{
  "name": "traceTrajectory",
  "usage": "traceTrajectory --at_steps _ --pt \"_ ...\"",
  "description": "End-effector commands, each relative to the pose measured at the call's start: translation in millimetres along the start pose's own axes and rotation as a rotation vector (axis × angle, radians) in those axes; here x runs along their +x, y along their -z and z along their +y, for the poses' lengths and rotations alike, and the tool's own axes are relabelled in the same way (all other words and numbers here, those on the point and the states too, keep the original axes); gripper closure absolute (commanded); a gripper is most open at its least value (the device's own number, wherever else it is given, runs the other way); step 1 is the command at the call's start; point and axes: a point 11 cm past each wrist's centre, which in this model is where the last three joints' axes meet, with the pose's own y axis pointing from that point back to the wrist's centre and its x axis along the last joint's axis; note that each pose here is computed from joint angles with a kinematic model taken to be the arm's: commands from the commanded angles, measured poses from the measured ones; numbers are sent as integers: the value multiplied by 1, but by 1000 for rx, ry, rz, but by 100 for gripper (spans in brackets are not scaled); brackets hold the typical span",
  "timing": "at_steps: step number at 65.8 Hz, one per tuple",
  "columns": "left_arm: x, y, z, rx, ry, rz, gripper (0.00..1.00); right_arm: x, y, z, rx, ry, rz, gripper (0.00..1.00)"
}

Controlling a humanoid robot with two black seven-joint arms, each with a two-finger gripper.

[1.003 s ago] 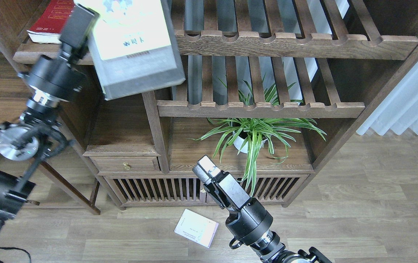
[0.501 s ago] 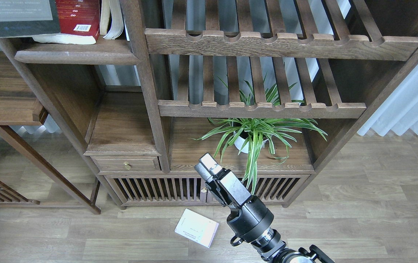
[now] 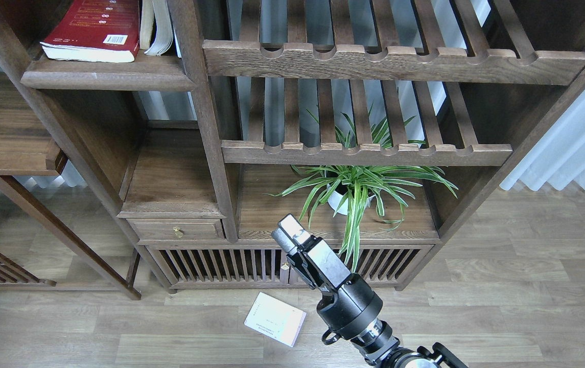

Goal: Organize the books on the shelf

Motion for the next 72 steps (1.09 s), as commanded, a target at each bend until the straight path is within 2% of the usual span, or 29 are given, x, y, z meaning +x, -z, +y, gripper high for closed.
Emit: traceTrajectory --at_steps 1,19,34,36,39,40,44,46,57,63,72 --pt "2 6 -7 10 -15 12 98 -1 0 0 -1 2 1 6" --pt "2 16 -14 31 -26 19 97 0 -1 0 -4 0 -1 6" --pt "-22 48 -34 75 14 66 93 0 1 0 4 0 2 6" --pt "-26 54 -37 85 20 76 89 0 1 0 7 0 3 6" --pt "-35 63 -43 95 36 93 77 0 3 0 13 1 5 6" --pt "-40 68 -45 101 44 100 67 0 5 0 17 -1 6 6" --pt "-46 78 -47 115 56 112 48 1 7 0 27 -3 8 6" --pt "-47 78 -47 115 58 113 46 1 8 0 29 -3 9 6" --pt "-52 83 -48 117 71 127 9 2 26 0 74 -5 34 6" --pt "-47 88 -43 110 61 166 2 2 27 0 77 -5 36 6" --pt "-42 91 -32 72 58 266 1 2 26 0 76 -5 35 6"
